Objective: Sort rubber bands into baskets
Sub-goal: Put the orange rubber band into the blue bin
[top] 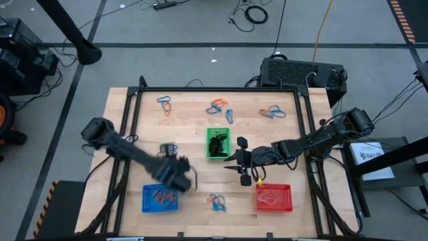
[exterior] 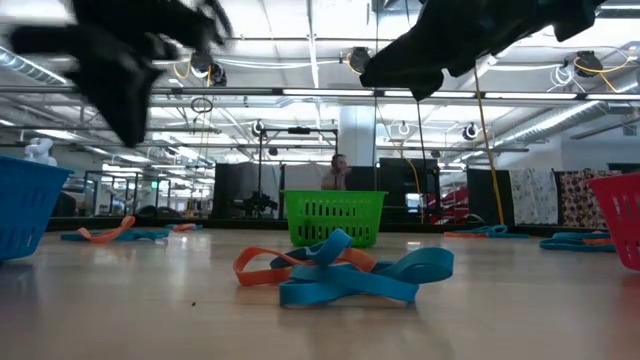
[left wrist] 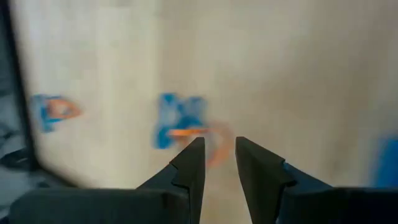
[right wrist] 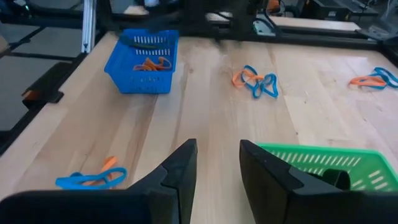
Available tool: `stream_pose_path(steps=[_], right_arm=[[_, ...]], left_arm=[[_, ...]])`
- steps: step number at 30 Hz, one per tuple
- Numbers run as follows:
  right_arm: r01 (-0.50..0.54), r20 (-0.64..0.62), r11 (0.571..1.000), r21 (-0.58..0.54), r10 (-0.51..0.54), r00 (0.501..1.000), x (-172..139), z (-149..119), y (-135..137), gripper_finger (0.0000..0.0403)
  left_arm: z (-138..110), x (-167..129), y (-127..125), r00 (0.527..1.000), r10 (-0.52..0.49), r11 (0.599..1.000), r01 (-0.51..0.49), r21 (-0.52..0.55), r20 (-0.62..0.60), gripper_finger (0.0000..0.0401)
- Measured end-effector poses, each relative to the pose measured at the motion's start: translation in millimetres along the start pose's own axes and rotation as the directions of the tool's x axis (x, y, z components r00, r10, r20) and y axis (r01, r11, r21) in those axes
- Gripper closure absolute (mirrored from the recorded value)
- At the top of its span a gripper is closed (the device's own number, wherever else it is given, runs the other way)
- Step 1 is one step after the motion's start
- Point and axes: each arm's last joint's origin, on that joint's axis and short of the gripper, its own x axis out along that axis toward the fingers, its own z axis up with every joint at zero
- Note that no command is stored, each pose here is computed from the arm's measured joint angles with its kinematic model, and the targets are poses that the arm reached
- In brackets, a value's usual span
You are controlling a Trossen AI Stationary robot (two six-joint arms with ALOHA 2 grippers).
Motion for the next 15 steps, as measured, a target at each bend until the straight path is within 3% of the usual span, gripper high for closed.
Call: stream_pose_path(steps=[4,9,15], right_arm=[[0.002,-0.031,1.0,-0.013,-0.003,1.0,0,-3,0,0.0289],[0.004,-0.046,1.0,-0.028,-0.005,0.999,0,-5,-1,0.0289],[0.006,-0.102,0.999,-0.043,-0.011,0.995,0,-10,-1,0.0289]], left_arm=[[20,19,41,0.997,0.06,0.998,-0.062,-0.03,-0.051,0.0302],[37,49,105,0.986,0.054,0.995,-0.066,-0.075,-0.158,0.0302],[25,100,194,0.955,-0.033,0.961,-0.051,-0.273,-0.296,0.0302]])
